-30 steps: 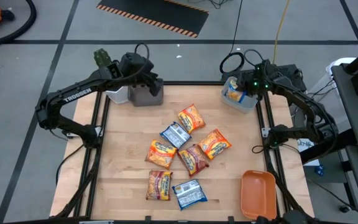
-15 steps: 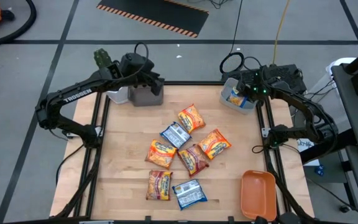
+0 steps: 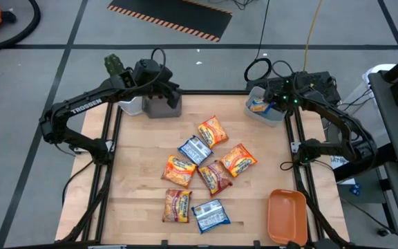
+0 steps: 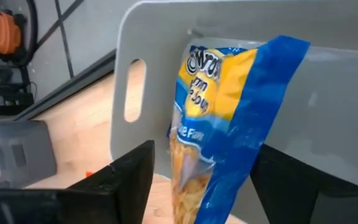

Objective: Sort Maruchan noodles
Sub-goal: Put the left blue noodle pack into the gray bin, then put the left orange noodle pack into the black bin

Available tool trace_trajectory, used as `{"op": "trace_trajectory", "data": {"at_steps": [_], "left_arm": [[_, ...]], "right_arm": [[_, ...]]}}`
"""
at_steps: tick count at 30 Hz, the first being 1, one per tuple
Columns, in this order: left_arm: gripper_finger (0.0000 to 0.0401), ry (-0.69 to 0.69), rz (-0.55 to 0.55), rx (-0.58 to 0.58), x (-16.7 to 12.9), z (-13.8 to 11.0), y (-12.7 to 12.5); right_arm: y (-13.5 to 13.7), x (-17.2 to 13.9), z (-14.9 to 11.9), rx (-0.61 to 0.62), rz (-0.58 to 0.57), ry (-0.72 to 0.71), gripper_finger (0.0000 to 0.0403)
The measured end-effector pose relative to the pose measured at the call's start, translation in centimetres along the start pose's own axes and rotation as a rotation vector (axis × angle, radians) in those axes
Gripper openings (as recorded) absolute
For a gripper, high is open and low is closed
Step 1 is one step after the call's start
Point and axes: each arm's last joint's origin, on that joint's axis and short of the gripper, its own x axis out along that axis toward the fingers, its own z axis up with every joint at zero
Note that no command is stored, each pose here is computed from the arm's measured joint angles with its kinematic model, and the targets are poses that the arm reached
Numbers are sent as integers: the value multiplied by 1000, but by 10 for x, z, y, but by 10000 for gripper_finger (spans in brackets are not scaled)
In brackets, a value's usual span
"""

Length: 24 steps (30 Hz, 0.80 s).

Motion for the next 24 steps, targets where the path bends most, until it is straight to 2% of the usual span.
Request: {"op": "trace_trajectory", "data": {"at_steps": [9, 18, 22, 24], "left_arm": [[177, 52, -89, 34, 0, -5, -10], [177, 221, -147, 60, -2, -24, -24], [177, 298, -162, 79, -4, -33, -34], [177, 335, -170, 92, -5, -38, -39]], "right_arm": [[7, -23, -13, 10, 63, -21, 251], [18, -68, -31, 48, 275, -132, 251], [19, -80, -43, 48, 330, -119, 251], [24, -87, -49, 51, 394, -111, 251]]}}
